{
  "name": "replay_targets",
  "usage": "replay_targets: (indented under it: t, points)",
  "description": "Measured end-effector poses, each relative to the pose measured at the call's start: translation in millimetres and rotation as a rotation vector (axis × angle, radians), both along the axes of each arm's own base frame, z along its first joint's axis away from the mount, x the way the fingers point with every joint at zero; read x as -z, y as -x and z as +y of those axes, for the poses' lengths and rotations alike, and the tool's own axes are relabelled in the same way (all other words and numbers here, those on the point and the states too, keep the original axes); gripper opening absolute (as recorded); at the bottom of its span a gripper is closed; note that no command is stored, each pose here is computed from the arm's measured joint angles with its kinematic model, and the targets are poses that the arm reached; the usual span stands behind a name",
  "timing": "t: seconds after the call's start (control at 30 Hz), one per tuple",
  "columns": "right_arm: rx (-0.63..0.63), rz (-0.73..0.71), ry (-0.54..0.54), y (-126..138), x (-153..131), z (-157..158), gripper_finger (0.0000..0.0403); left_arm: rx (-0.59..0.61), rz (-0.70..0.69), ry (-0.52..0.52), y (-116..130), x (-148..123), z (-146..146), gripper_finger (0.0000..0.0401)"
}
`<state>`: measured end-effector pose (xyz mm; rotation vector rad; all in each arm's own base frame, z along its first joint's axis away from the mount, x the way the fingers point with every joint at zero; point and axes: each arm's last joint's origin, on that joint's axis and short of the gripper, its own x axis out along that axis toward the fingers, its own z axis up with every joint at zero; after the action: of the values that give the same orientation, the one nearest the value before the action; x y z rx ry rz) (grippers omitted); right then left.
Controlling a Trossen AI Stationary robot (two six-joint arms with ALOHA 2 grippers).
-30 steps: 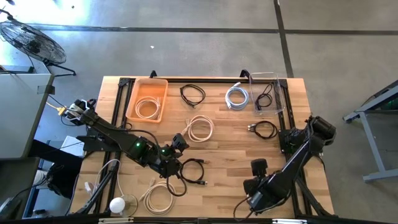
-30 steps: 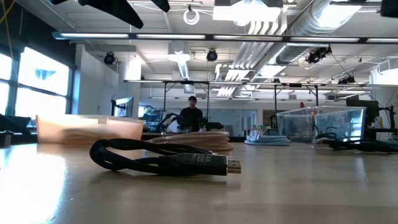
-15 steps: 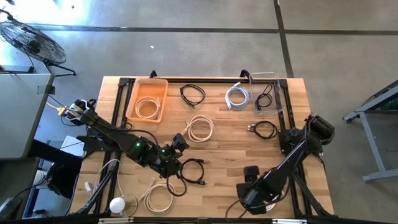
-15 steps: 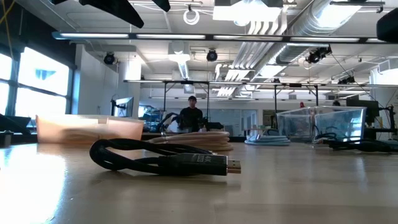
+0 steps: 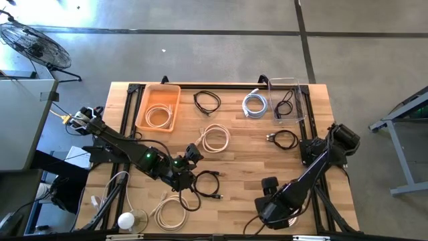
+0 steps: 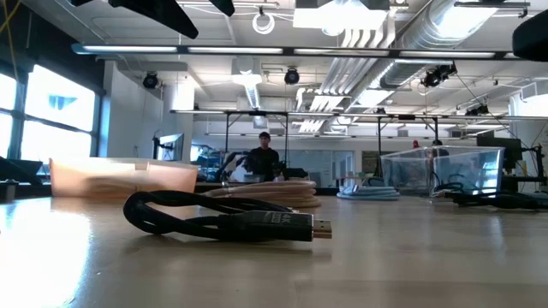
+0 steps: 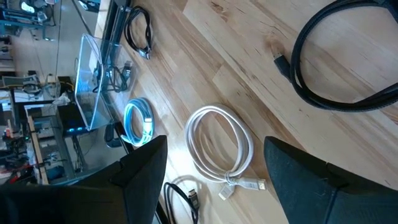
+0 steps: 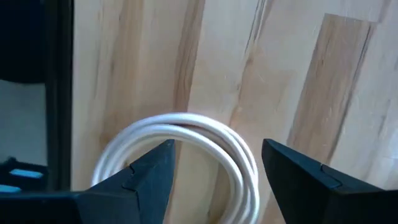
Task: Sort HDMI cables
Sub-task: Put the brown HDMI cable into the orange bin
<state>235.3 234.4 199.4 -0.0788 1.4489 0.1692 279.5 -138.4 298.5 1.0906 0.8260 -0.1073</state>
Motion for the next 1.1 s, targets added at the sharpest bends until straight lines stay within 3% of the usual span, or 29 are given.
replay_targets:
  t: [0.33, 0.73, 0.97, 1.1]
  points:
    - [-0.014, 0.010, 0.063, 7.7, 1.4, 0.2, 0.0232, 0.000, 0.000, 0.000, -0.1, 0.0, 0.1, 0.0262]
    - [-0.034, 0.081, 0.123, 25.1, 30.0, -8.9, 0.0232, 0.000, 0.000, 0.000, -0.1, 0.0, 0.1, 0.0262]
    - [-0.033, 0.108, 0.063, 32.8, 55.0, -14.7, 0.0232, 0.000, 0.000, 0.000, -0.1, 0.0, 0.1, 0.0262]
    - [0.034, 0.117, 0.016, 38.6, 71.4, -22.5, 0.0232, 0.000, 0.000, 0.000, 0.0, 0.0, 0.0, 0.0262]
